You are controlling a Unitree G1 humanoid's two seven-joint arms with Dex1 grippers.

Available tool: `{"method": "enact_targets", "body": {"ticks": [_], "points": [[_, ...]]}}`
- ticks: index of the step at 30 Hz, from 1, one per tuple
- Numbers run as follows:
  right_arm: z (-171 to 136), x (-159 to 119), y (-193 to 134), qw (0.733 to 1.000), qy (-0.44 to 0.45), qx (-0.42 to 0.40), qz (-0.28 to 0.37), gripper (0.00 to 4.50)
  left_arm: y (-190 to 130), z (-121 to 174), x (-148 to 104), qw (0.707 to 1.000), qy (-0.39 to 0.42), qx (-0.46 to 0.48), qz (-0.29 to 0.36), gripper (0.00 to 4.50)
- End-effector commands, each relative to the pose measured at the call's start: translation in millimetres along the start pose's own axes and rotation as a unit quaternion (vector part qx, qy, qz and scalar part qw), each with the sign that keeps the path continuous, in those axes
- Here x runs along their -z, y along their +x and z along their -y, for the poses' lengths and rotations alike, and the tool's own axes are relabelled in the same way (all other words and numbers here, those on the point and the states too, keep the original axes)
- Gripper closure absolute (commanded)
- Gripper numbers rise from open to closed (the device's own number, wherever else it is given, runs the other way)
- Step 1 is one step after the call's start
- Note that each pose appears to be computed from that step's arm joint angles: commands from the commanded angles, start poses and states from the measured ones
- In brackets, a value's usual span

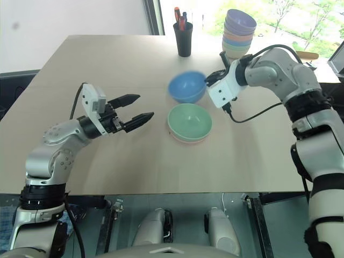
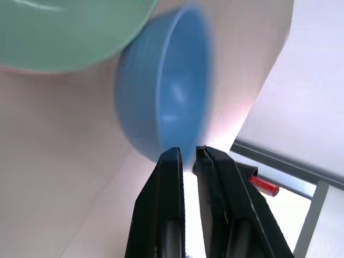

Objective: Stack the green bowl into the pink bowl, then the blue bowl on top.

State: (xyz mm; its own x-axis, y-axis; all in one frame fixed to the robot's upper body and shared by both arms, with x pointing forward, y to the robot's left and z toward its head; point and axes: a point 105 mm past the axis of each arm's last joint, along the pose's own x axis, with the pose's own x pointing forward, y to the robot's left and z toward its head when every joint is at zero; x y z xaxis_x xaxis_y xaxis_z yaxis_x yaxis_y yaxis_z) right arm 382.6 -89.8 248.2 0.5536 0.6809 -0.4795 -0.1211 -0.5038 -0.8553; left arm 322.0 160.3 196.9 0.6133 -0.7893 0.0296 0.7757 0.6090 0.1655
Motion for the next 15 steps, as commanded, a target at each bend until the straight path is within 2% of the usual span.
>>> {"method": "enact_targets", "body": {"ticks": [1,6,13,15], "points": [[17.7,-17.7,-25.5,0.999,-0.008,0.032,0.009,4.03,3.6,-0.3,-10.2,1.0,0.021,0.012,0.015,0.0],[2.2,-29.4,-35.0,0.999,0.029,0.018,0.006,4.03,7.6,-2.5,-10.5,0.999,0.021,0.02,0.015,0.0],[-8.5,-12.6,-38.0,0.997,0.065,0.003,-0.03,4.03,12.5,-4.0,-10.4,0.999,0.026,0.034,0.013,0.0],[-10.5,-10.6,-37.0,0.997,0.07,0.0,-0.032,3.5,12.8,-3.5,-10.4,0.999,0.026,0.035,0.015,0.0]]}}
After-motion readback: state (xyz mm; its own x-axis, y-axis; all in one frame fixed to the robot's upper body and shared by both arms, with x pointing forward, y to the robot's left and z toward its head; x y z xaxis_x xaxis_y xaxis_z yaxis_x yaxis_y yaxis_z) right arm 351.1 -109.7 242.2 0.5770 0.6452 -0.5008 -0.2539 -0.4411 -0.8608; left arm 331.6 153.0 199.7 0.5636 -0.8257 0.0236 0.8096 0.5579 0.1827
